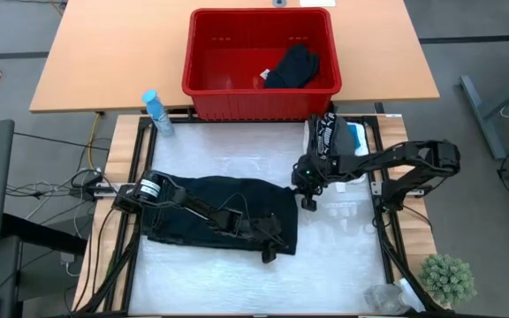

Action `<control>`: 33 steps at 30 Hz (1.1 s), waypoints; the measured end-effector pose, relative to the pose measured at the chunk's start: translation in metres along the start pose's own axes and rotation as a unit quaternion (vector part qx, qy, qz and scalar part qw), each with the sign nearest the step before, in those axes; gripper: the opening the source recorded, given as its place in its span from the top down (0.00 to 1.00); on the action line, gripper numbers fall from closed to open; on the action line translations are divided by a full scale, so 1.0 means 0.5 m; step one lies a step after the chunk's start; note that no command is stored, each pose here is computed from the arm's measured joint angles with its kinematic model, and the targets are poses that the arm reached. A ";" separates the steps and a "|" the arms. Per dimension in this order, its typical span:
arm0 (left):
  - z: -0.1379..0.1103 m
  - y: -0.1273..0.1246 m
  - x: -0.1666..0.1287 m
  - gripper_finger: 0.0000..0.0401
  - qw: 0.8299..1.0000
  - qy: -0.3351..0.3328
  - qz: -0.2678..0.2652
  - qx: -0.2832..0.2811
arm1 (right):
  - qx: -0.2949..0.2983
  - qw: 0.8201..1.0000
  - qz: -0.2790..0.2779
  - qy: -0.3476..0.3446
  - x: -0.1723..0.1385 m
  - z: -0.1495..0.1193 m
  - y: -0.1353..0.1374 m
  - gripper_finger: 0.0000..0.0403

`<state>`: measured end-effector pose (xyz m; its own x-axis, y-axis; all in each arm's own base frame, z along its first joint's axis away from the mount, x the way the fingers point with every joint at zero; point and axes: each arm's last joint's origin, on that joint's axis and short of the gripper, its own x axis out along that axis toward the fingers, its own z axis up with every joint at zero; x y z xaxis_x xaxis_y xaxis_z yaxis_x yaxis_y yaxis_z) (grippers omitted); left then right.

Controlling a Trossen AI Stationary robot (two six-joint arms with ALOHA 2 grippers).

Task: Fold laundry
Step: Fold the blue pants

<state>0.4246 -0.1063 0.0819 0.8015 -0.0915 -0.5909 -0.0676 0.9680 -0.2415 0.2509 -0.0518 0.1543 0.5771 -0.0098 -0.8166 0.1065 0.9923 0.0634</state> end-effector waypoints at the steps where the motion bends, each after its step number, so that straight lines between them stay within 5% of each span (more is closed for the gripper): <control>1: 0.000 0.000 0.000 1.00 1.000 0.000 0.001 0.000 | 0.003 1.000 -0.002 -0.001 -0.001 0.000 -0.004 0.96; 11: -0.001 -0.001 0.000 1.00 1.000 0.004 -0.003 0.000 | 0.012 0.998 -0.048 0.043 -0.023 0.009 -0.031 0.84; 20: 0.002 0.002 0.001 1.00 1.000 0.008 -0.016 -0.002 | 0.005 0.993 -0.113 0.027 -0.123 0.087 -0.060 0.81; 28: 0.055 0.015 0.011 1.00 0.998 -0.007 -0.043 0.051 | 0.012 0.992 -0.080 -0.093 -0.375 0.151 -0.014 0.81; 33: 0.123 0.023 0.014 1.00 0.996 -0.051 -0.036 0.069 | 0.033 0.964 -0.066 -0.254 -0.557 0.120 0.031 0.81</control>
<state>0.4661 -0.0816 0.1223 0.8583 -0.1434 -0.4927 0.0682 0.9835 -0.1674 0.1405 -0.0411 0.4174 0.8757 -0.2111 -0.4342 0.2475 0.9685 0.0281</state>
